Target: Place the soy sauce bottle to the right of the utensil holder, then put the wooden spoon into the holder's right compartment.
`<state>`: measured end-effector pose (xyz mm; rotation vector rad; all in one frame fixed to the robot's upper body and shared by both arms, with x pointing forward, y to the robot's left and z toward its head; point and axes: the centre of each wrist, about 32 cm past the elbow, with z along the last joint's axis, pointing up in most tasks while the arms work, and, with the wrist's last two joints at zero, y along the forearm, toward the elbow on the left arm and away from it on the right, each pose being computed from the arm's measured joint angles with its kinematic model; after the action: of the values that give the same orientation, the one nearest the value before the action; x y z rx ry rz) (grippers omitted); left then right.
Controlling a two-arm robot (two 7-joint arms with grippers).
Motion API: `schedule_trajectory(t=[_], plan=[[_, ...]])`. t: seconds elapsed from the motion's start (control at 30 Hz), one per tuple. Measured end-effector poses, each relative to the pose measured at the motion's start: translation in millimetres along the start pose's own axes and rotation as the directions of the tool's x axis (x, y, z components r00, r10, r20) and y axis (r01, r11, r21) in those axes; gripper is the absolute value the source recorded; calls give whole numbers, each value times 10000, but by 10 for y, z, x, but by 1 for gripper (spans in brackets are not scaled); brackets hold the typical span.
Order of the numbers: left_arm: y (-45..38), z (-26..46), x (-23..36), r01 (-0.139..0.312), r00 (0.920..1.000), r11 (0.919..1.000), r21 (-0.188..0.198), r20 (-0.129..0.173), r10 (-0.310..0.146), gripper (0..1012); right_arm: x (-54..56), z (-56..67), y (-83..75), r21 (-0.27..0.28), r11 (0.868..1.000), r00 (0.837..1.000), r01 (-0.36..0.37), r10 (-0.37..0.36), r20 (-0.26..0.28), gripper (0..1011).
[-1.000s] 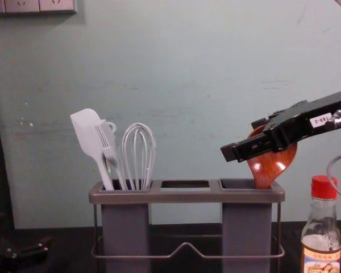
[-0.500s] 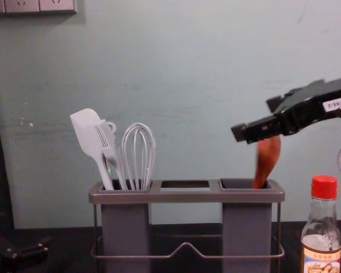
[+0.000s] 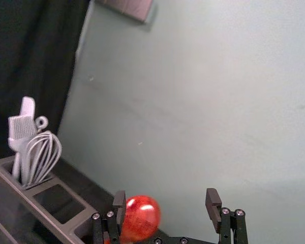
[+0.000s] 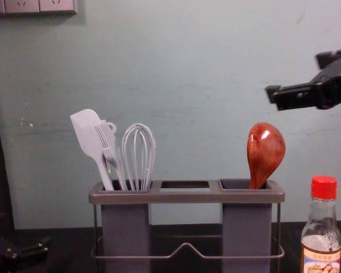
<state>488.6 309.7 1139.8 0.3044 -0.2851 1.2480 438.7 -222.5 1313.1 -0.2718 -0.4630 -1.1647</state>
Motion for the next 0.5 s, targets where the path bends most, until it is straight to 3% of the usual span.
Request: schedule_trajectory(t=[0.23,0.5], plan=[[0,0,0,1,10000,10000,0,0,-1,1011,-209,-166,-301,644,9901,9922,1244,-1247,14,1000],[0,0,0,1,10000,10000,1,0,-1,1011,-417,-379,-564,464,9786,9797,2004,-2002,-78,1000]])
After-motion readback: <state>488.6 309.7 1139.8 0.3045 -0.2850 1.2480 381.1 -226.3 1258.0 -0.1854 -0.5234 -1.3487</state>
